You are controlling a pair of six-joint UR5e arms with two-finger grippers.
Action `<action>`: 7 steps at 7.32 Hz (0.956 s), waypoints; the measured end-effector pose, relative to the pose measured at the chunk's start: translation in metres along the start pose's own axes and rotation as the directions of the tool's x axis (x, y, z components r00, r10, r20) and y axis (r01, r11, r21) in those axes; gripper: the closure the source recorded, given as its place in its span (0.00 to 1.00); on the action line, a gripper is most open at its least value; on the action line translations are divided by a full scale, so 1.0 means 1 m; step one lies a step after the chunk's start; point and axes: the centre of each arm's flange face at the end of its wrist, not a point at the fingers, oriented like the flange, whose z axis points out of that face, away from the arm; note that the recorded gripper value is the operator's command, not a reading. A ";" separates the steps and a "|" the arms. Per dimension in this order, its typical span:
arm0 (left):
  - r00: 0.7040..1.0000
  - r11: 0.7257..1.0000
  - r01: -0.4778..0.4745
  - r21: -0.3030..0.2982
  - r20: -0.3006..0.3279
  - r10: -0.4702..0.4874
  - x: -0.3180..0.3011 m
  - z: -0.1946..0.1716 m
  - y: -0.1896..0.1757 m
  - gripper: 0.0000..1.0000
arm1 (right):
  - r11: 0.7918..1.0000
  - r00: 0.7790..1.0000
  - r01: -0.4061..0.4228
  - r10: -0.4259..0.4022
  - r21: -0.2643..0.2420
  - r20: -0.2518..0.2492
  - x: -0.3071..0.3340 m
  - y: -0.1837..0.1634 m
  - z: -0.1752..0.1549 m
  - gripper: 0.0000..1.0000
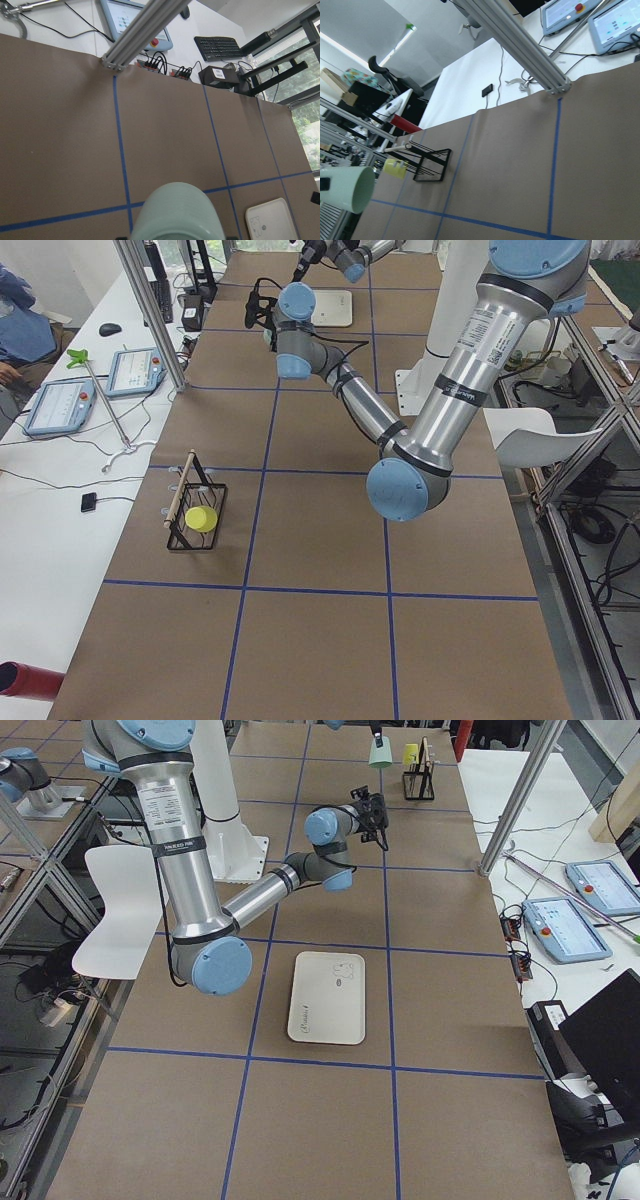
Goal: Left arm grabs green cup and hands to right arm on tray
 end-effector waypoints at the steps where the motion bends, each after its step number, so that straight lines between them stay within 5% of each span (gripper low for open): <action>1: 0.998 1.000 0.015 -0.020 -0.057 -0.016 0.011 -0.004 0.011 1.00 | 0.999 0.994 -0.036 0.035 0.013 0.104 -0.010 0.014 -0.003 0.01; 3: 0.975 0.996 0.043 -0.080 -0.216 -0.059 0.029 -0.013 0.037 1.00 | 0.996 0.959 -0.088 0.084 0.002 0.271 -0.027 0.030 -0.015 0.01; 7: 0.905 0.987 0.011 -0.159 -0.418 -0.078 0.070 -0.015 0.068 1.00 | 0.980 0.862 -0.197 0.158 0.031 0.481 -0.066 0.060 -0.006 0.01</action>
